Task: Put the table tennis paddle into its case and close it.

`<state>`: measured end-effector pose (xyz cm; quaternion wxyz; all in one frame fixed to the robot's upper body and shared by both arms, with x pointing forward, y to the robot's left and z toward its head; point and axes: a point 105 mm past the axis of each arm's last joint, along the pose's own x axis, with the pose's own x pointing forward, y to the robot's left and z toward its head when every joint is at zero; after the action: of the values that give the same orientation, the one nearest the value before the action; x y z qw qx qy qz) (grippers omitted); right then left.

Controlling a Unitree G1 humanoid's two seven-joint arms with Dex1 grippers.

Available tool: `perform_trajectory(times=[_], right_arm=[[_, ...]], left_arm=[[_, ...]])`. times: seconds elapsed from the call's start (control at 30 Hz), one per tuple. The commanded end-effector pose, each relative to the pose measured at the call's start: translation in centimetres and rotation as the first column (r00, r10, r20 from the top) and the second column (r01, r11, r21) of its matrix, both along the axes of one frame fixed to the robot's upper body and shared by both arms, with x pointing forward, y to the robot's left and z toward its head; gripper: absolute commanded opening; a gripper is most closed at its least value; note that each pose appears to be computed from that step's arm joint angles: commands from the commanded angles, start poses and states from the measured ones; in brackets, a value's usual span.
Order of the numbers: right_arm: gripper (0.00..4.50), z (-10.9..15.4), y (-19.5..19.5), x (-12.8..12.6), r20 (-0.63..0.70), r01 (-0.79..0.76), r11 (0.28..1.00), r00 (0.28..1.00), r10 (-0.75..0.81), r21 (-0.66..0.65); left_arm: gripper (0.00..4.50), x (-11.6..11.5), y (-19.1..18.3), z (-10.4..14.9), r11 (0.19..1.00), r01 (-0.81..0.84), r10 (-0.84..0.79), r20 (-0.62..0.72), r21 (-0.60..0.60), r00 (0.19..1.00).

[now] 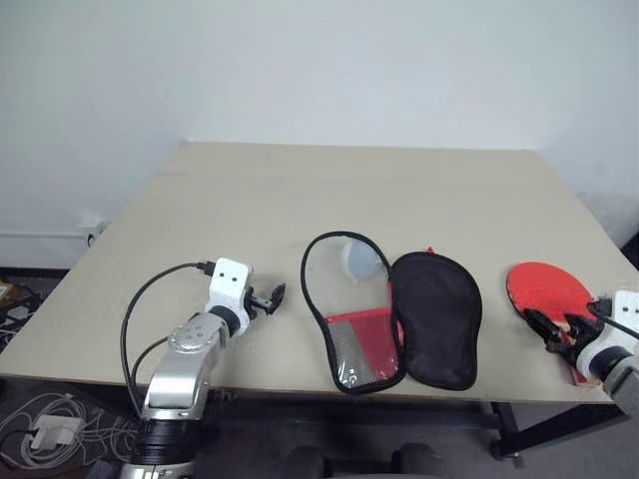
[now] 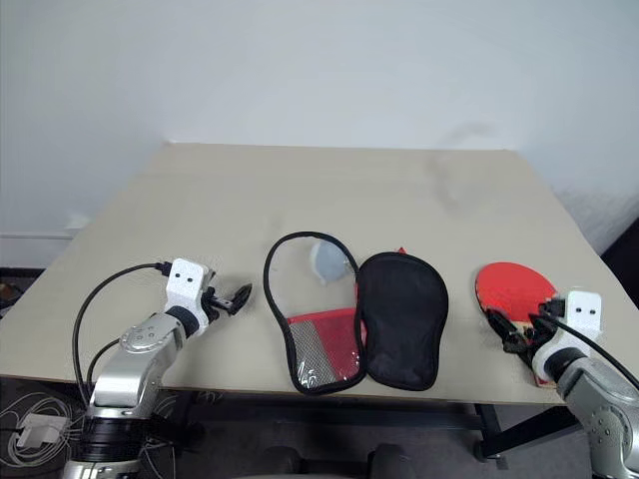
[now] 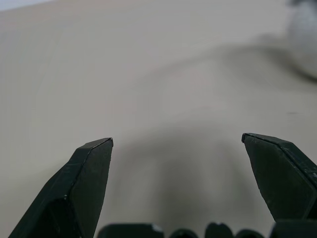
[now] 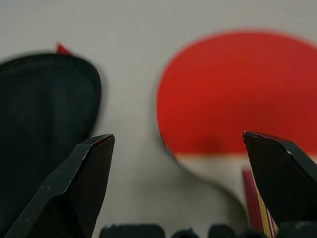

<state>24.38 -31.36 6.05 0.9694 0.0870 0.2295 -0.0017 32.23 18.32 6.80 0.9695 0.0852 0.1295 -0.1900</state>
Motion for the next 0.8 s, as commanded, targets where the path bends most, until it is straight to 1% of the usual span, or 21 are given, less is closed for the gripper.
perform_trajectory(times=[0.03,0.1,0.23,0.33,0.4,0.53,0.67,0.73,0.8], right_arm=[[4.48,2.0,-1.8,-0.2,0.044,0.048,0.998,0.998,-0.046,-0.034],[4.48,2.1,-2.7,-0.6,0.038,0.082,0.996,0.996,-0.08,-0.04],[4.48,1.9,-3.7,-1.3,0.018,0.117,0.992,0.993,-0.116,-0.049],[4.48,0.0,-3.8,-2.2,-0.083,0.106,0.993,0.99,-0.111,-0.054],[4.48,-0.9,-3.7,-2.5,-0.115,0.095,0.994,0.988,-0.1,-0.044],[4.48,-1.4,-3.2,-2.0,-0.115,0.085,0.996,0.99,-0.087,-0.017],[4.48,-2.0,-3.8,-1.4,-0.131,0.106,0.993,0.985,-0.111,-0.047],[4.09,-2.2,-3.9,-1.0,-0.139,0.107,0.992,0.984,-0.115,-0.066],[3.54,-2.0,-3.7,-0.6,-0.125,0.094,0.994,0.987,-0.101,-0.064]], left_arm=[[4.5,0.7,-1.7,3.4,0.992,0.13,-0.129,0.105,-0.003,0.986],[4.5,0.9,-2.3,3.7,0.985,0.17,-0.17,0.113,0.005,0.979],[4.5,1.0,-3.4,3.4,0.974,0.225,-0.226,0.113,0.023,0.968],[4.5,1.0,-4.3,3.2,0.966,0.257,-0.257,0.11,0.015,0.96],[4.5,1.1,-4.6,3.0,0.964,0.267,-0.267,0.109,0.017,0.957],[4.5,1.9,-4.1,2.8,0.968,0.249,-0.249,0.103,0.014,0.963],[4.5,2.5,-3.7,2.7,0.974,0.228,-0.228,0.105,0.01,0.968],[4.5,2.5,-3.7,2.6,0.974,0.227,-0.228,0.109,0.016,0.968],[4.5,2.4,-3.8,2.6,0.974,0.228,-0.229,0.111,0.017,0.967]])
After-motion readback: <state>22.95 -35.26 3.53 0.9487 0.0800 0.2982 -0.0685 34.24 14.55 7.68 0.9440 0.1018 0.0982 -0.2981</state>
